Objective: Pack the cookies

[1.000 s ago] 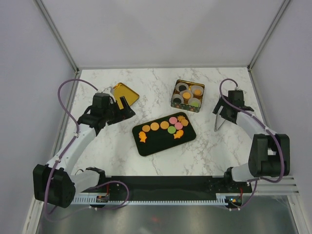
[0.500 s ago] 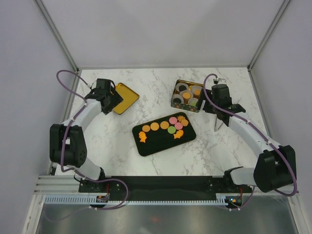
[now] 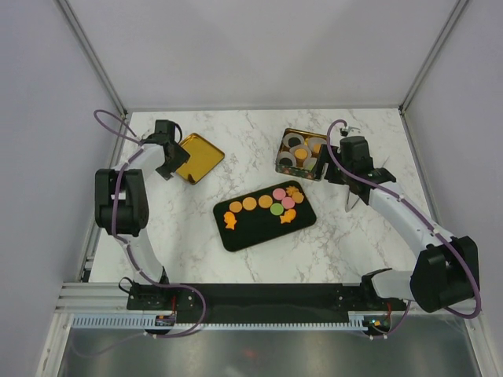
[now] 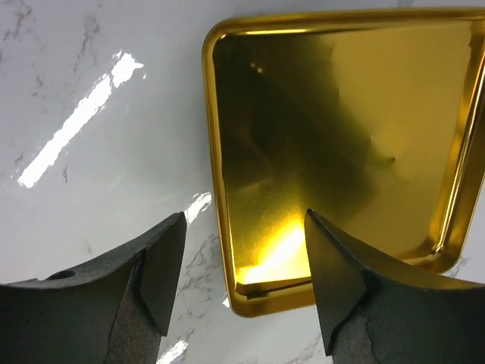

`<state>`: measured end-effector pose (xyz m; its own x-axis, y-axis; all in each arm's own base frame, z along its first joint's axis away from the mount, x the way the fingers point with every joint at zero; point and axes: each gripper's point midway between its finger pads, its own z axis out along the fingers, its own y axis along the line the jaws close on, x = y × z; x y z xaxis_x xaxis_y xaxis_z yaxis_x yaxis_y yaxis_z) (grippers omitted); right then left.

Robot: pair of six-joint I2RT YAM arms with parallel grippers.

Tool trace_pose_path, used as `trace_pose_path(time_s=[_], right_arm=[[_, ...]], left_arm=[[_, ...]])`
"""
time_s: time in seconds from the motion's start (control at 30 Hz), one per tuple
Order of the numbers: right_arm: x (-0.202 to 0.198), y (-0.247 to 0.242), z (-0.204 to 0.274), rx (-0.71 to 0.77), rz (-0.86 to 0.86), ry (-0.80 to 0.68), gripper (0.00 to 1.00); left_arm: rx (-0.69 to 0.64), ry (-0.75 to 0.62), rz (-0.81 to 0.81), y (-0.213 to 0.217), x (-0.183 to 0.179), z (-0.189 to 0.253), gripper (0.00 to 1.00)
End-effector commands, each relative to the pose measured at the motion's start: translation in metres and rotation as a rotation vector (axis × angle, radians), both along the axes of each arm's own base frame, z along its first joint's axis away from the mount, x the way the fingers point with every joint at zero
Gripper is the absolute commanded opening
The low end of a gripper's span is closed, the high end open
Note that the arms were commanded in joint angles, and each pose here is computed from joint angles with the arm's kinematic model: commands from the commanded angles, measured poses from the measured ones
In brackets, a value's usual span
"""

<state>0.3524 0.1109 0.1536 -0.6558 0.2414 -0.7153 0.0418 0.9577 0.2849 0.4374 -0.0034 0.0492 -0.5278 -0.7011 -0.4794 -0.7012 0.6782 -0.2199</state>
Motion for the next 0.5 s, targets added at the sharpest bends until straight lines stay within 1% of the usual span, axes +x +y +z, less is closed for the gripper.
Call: trace_pose_path(time_s=[0.0,0.1,0.33,0.43,0.47], right_arm=[[0.006,0.006,0.026,0.019,0.026,-0.074,0.86],[0.007,0.008,0.025,0.024,0.034,-0.069,0.86],[0.009,0.014,0.022,0.035,0.050,-0.061,0.86],[0.009,0.015,0.020,0.037,0.053,-0.058,0.86],[0.009,0.016,0.021,0.040,0.057,-0.058,0.86]], left_arm=[[0.063,-0.045,0.018,0.013,0.024,0.011,0.70],[0.075,-0.026,0.015,0.015,0.026,0.006,0.63],[0.077,0.026,0.023,0.017,0.020,-0.012,0.62],[0.067,0.043,0.023,0.015,0.016,-0.018,0.59],[0.066,0.045,0.021,0.015,0.016,-0.019,0.55]])
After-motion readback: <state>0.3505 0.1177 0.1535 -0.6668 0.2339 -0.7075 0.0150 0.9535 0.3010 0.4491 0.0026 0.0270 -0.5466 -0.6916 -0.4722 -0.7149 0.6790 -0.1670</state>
